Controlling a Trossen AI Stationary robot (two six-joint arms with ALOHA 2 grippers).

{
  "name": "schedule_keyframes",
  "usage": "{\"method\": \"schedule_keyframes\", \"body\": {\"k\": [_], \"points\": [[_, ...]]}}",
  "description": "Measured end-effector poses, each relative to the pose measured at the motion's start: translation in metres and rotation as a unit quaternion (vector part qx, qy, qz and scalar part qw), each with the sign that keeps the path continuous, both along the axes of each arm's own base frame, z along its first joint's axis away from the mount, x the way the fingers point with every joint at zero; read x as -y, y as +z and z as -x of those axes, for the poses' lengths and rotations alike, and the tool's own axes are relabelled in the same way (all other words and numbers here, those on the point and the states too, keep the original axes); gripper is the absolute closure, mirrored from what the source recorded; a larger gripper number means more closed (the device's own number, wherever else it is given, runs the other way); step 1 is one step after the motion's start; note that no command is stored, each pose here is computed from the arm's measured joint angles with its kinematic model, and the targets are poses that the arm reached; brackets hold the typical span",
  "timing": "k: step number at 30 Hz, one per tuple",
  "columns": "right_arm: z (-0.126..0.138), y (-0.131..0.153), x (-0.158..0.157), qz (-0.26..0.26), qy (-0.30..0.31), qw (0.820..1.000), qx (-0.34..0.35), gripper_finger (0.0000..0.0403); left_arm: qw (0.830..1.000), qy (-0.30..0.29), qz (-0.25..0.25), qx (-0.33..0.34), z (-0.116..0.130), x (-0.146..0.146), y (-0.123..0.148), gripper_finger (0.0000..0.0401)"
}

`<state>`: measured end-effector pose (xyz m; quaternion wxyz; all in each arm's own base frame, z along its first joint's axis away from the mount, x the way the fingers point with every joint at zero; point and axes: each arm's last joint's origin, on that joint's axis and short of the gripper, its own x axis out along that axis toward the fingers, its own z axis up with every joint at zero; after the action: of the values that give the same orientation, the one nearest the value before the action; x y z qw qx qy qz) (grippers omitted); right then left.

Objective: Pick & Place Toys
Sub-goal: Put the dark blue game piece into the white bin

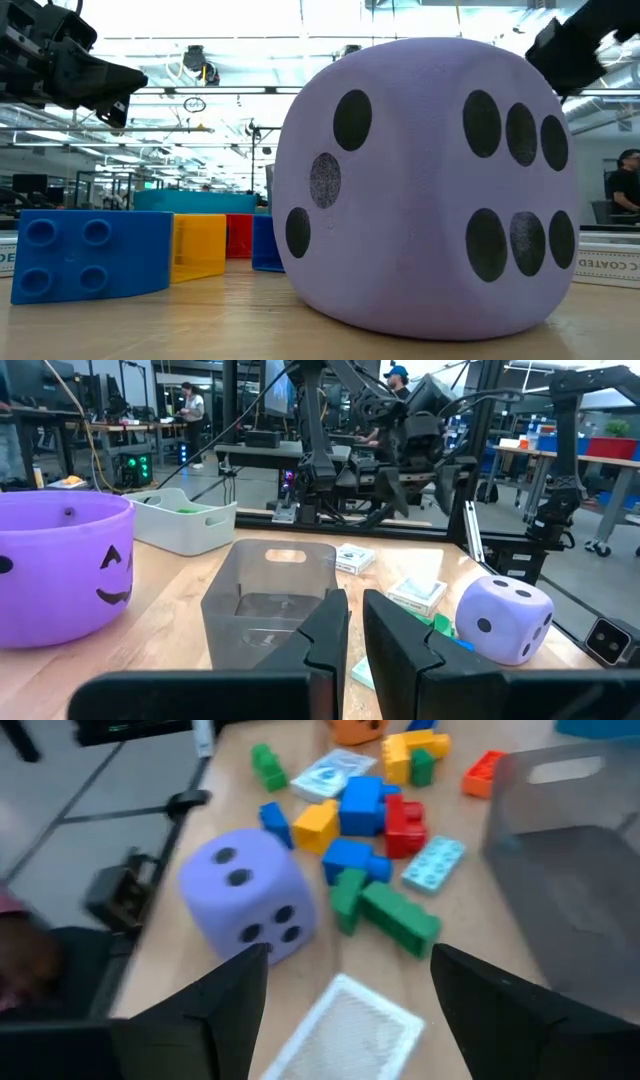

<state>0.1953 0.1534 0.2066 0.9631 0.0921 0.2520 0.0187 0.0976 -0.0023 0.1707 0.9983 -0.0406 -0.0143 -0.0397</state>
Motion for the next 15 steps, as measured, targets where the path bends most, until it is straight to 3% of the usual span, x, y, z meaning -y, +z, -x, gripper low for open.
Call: {"method": "schedule_keyframes", "body": {"k": [15], "points": [[0.006, -0.043, 0.037, -0.022, -0.049, 0.995, 0.080, 0.0142, 1.000, 0.000, 0.000, 0.000, 0.000, 0.000, 0.000, 0.0359]]}}
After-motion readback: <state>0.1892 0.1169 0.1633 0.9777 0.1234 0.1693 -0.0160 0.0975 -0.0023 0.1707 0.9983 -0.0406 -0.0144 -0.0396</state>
